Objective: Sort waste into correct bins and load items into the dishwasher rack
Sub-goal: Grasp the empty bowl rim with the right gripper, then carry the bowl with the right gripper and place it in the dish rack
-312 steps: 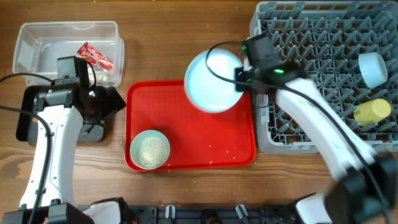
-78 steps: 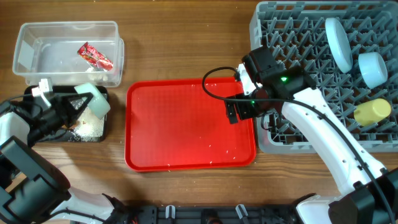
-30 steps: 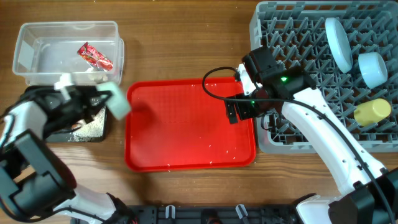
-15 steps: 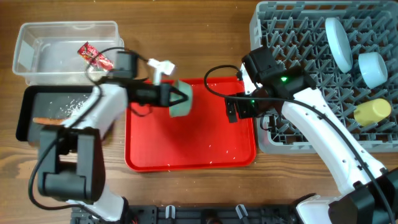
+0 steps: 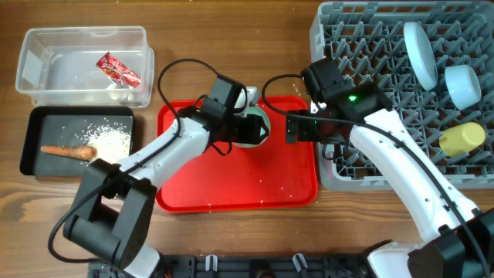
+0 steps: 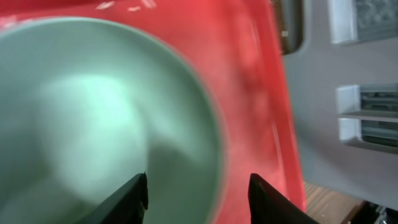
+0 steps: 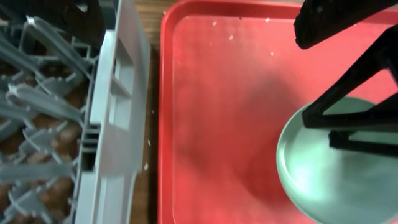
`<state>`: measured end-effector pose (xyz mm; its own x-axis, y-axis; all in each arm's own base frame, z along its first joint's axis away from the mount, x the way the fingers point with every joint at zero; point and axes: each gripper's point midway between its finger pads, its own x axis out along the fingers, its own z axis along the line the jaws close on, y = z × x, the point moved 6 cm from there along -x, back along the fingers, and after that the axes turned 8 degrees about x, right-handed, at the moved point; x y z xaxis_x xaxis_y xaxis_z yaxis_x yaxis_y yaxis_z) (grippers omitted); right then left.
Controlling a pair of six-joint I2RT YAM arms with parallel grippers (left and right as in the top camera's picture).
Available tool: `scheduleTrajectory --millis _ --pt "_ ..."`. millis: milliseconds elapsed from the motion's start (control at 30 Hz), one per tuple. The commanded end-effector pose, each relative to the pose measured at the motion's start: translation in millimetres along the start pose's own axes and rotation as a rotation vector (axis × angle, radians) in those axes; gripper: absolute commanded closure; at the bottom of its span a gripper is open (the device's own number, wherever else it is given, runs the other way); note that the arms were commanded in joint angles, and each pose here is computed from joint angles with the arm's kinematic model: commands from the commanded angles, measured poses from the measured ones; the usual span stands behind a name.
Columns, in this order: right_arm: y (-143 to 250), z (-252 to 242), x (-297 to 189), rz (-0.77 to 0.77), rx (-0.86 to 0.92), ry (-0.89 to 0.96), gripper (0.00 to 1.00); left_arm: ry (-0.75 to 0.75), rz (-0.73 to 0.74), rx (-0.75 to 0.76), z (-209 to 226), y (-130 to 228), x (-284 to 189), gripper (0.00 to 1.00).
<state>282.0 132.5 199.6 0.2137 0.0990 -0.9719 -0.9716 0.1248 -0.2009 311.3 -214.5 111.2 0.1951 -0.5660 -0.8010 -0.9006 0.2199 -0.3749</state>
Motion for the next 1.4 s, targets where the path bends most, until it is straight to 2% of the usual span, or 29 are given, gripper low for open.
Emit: scheduleTrajectory --millis 0,100,167,200,333,500,700,933,1100,1200,1233,1367 --pt "-6.7 3.9 2.1 -0.037 -0.081 -0.026 0.0 -0.065 -0.095 -0.068 22.1 -11.9 -48.0 0.47" --pt "-17.9 18.6 0.4 -0.091 -0.12 -0.122 0.0 -0.116 -0.159 -0.17 48.9 -11.8 -95.1 0.46" --pt "-27.9 37.2 -4.3 -0.137 -0.142 -0.252 0.0 -0.164 -0.217 -0.266 72.3 -5.5 -134.4 0.4" --pt "-31.8 46.3 -7.4 -0.153 -0.15 -0.319 0.01 -0.181 -0.233 -0.302 80.1 -1.8 -146.7 0.36" --pt "-39.3 64.7 -4.5 -0.16 -0.12 -0.424 0.06 -0.249 -0.271 -0.464 113.2 19.9 -186.3 0.33" --pt "-29.8 77.9 39.6 -0.025 -0.096 -0.399 0.12 -0.286 -0.253 -0.606 139.6 41.0 -201.3 0.31" --pt "-10.7 97.7 89.9 0.104 -0.127 -0.372 0.18 -0.289 -0.247 -0.624 143.3 43.5 -201.8 0.3" --pt "-3.9 91.2 142.1 0.15 -0.005 -0.216 0.43 -0.288 -0.242 -0.627 142.8 44.2 -201.4 0.28" --pt "-6.4 88.3 149.8 0.136 0.026 -0.185 0.66 -0.287 -0.237 -0.63 142.4 45.3 -201.1 0.28" --pt "-9.1 87.1 149.9 0.129 0.032 -0.188 0.92 -0.287 -0.232 -0.633 142.1 46.2 -200.9 0.28" --pt "-9.5 87.1 149.7 0.128 0.031 -0.188 0.96 -0.287 -0.23 -0.634 142.0 46.5 -200.8 0.28" --pt "-27.2 73.7 127.5 0.068 0.049 -0.172 0.96 -0.287 -0.23 -0.634 142.0 46.5 -200.8 0.28"
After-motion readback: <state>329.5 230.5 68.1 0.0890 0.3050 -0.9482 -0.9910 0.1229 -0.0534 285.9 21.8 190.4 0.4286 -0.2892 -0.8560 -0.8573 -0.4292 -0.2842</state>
